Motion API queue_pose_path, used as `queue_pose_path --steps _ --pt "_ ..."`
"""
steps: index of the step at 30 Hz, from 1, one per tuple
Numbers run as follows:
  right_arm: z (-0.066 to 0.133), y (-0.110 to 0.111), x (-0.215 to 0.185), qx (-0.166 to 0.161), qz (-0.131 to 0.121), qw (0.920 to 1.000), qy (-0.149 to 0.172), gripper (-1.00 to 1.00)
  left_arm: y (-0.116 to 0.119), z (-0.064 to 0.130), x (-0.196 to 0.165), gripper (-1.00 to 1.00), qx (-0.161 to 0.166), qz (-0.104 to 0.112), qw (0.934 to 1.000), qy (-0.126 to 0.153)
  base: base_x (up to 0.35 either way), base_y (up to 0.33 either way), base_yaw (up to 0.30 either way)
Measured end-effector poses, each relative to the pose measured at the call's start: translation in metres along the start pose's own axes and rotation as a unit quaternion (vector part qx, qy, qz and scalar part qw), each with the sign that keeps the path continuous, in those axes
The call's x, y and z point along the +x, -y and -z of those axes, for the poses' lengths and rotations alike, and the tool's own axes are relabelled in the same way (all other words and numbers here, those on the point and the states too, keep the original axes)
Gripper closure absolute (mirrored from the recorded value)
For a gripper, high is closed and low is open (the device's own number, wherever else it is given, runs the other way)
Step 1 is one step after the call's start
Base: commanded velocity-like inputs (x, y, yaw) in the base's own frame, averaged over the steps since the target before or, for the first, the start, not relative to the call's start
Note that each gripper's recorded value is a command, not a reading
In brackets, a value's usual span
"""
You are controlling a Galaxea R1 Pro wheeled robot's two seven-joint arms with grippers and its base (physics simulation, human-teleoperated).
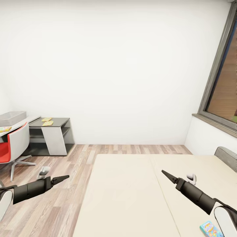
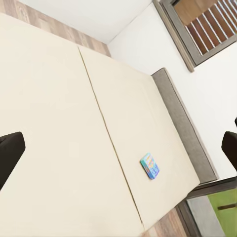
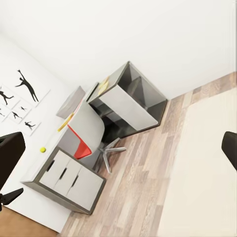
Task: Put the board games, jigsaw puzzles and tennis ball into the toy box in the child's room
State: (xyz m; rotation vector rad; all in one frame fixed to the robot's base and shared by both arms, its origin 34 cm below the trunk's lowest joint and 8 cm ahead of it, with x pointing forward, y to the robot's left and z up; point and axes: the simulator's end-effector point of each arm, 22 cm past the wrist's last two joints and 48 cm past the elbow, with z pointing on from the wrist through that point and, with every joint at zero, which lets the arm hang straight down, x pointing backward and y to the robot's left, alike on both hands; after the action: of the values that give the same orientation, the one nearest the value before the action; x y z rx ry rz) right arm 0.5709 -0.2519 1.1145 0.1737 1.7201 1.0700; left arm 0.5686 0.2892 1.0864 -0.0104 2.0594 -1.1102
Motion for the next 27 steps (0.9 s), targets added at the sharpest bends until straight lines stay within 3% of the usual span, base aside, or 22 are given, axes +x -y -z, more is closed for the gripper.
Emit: queue_pose_path --steps 21,27 --pt "0.0000 0.0002 -0.0002 0.001 0.000 1.0000 0.000 -1.00 0.0003 -0.0003 0.0004 -1.00 0.000 0.000 1.0000 -0.001 0.000 -0.293 0.000" --pt "0.0002 0.0003 -0.0002 0.000 0.000 1.0000 0.000 -1.00 0.0004 -0.0001 0.0002 -1.00 0.001 0.000 1.0000 0.000 0.000 -0.097 0.000"
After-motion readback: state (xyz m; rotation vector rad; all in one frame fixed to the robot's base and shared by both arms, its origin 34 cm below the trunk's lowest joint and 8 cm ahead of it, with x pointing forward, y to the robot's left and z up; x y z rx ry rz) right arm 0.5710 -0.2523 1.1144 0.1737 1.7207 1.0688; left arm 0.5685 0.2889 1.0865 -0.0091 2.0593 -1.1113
